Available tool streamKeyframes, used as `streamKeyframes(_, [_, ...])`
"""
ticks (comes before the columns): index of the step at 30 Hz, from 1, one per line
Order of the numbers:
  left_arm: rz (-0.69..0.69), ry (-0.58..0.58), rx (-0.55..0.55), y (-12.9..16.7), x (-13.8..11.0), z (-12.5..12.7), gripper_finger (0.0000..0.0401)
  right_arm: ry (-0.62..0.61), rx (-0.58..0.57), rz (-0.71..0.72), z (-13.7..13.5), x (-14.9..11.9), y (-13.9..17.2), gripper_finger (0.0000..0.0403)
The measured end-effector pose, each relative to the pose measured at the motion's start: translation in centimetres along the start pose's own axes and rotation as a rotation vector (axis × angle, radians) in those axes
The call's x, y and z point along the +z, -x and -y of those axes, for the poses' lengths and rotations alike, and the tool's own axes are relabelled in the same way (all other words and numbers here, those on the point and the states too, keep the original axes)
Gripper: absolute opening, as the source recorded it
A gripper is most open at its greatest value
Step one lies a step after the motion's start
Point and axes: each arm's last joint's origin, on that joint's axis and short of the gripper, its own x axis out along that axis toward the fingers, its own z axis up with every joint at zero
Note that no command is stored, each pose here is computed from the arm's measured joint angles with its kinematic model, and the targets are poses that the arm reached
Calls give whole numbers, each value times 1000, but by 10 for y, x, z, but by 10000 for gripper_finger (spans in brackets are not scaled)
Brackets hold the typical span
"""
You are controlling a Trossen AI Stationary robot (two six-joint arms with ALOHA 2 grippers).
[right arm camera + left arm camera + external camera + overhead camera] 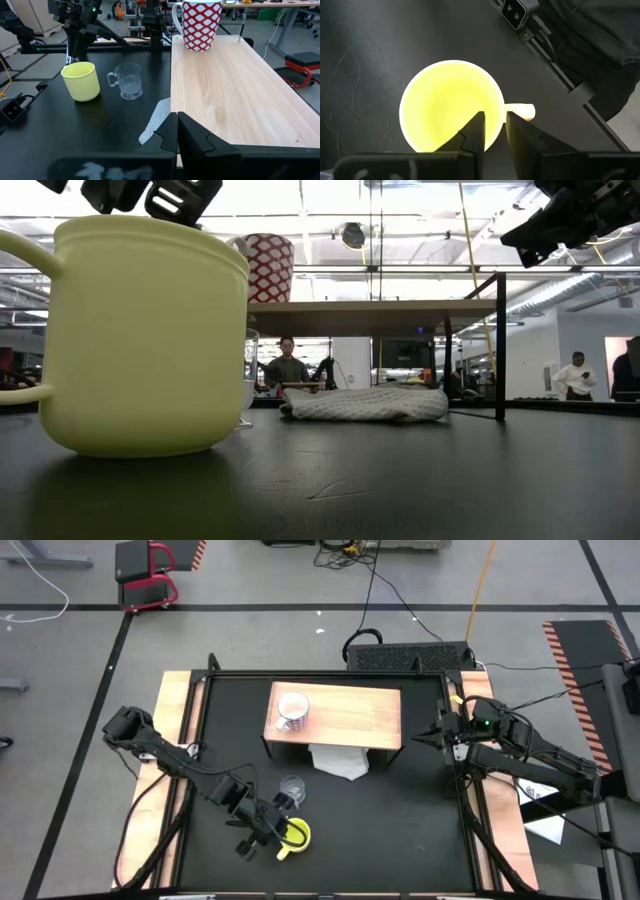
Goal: Stack small to large cups/mugs on shelf
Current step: Put the yellow mug on the shelf
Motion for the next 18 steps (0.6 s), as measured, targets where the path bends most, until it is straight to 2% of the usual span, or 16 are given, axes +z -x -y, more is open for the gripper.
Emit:
streamKeyframes(11, [2, 3, 0, 0, 0, 0, 143, 0, 0, 0, 0, 0, 0, 0])
streamKeyframes(18, [-71, -15, 26, -10, -7, -2, 152, 0, 0, 0, 0, 0, 0, 0])
